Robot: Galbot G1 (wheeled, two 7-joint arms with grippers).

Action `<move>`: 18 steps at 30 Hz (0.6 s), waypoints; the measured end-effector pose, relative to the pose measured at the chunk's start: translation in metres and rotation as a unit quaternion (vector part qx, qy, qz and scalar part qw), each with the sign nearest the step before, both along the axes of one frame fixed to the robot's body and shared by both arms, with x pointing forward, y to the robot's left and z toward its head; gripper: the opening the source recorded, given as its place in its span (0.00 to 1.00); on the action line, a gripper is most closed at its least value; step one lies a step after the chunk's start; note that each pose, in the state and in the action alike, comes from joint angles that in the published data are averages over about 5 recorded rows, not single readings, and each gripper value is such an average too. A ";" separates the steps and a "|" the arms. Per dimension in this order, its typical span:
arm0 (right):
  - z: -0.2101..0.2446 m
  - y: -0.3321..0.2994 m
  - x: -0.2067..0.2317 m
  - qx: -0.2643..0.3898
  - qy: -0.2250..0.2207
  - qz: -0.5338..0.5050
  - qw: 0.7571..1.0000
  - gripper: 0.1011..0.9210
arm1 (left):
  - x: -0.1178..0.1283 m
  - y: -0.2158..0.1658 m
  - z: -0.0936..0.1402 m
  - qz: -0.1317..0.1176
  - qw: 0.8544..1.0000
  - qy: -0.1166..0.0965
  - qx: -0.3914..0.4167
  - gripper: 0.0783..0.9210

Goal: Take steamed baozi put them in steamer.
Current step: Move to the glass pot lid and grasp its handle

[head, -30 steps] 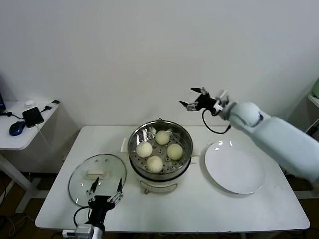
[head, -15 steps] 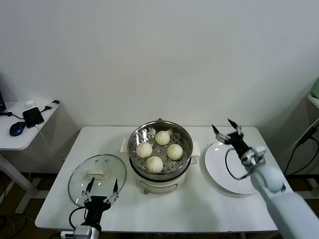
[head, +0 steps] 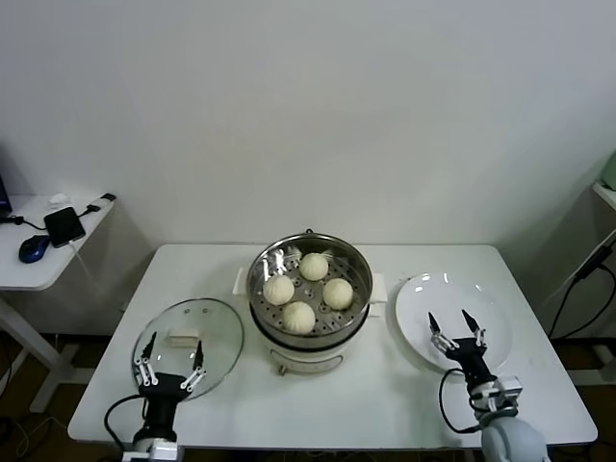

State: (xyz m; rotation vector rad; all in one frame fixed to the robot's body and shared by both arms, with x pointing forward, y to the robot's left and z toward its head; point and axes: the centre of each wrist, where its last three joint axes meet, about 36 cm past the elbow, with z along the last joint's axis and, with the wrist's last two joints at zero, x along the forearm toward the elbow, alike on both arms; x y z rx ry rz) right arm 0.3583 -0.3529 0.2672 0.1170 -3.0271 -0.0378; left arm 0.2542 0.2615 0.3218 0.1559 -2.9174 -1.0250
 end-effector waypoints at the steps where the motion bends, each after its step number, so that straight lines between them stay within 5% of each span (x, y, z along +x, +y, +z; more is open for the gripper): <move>1: -0.002 0.001 -0.003 0.001 0.002 -0.003 1.000 0.88 | 0.000 0.003 -0.004 -0.001 0.999 -0.002 0.032 0.88; 9: -0.013 0.007 -0.018 0.003 0.014 -0.018 1.000 0.88 | 0.003 0.032 -0.049 -0.016 0.967 0.006 0.255 0.88; 18: -0.016 0.009 -0.030 0.000 0.022 -0.029 0.999 0.88 | 0.016 0.057 -0.086 -0.019 0.926 0.020 0.377 0.88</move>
